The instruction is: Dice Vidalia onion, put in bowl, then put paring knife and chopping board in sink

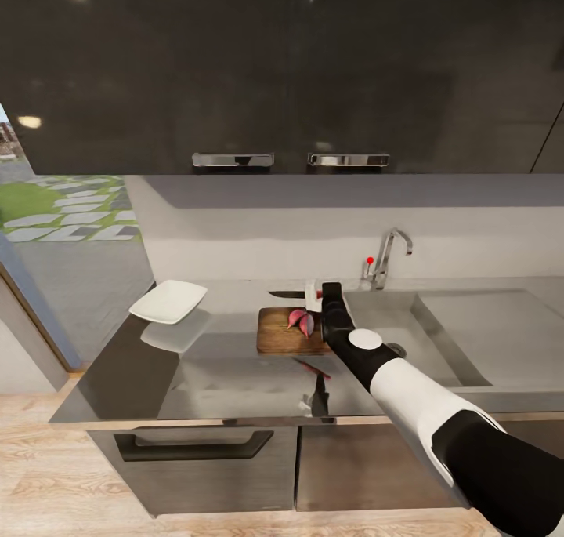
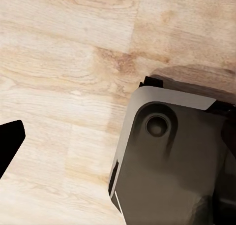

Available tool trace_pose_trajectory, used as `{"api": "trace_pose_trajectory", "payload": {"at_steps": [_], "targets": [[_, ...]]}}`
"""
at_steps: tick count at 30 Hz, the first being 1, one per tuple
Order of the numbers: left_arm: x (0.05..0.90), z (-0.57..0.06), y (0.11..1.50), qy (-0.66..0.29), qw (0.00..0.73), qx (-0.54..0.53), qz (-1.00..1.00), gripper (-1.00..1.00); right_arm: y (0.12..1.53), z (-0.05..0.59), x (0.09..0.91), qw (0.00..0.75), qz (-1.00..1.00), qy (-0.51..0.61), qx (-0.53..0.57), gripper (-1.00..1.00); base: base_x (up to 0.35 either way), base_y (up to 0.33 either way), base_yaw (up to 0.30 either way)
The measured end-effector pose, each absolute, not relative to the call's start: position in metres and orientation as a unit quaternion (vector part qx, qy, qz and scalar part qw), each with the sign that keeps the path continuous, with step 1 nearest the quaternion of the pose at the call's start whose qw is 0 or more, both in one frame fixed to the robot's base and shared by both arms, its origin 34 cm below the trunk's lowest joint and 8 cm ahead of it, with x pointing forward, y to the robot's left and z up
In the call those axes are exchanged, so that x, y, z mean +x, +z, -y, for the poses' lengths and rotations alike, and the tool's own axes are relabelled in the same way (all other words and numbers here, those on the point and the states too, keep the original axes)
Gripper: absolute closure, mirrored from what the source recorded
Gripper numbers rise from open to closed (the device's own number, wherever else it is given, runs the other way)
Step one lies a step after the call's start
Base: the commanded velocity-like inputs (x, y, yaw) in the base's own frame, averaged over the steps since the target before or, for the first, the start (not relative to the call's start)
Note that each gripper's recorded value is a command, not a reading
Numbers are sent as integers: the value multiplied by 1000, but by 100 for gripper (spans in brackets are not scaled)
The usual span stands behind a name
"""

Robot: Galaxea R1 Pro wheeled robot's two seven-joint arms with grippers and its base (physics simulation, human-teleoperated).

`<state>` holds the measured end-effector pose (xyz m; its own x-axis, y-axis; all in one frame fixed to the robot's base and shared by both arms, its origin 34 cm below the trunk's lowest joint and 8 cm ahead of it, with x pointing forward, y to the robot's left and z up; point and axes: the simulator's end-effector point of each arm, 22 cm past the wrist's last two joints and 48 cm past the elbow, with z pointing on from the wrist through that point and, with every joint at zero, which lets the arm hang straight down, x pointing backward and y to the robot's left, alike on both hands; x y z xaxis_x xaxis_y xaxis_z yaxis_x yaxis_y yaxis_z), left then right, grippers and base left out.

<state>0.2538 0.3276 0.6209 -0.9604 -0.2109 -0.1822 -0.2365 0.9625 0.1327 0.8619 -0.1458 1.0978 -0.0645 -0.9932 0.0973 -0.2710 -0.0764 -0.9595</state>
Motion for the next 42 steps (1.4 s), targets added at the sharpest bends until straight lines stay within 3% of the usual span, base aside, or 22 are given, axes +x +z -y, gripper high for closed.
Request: {"api": "trace_pose_trajectory", "payload": {"at_steps": [42], "targets": [[254,-327,621,77,83,-113,-987,-100,1040,172,848,327,-580,-456,-590,100,0,0,0]]}}
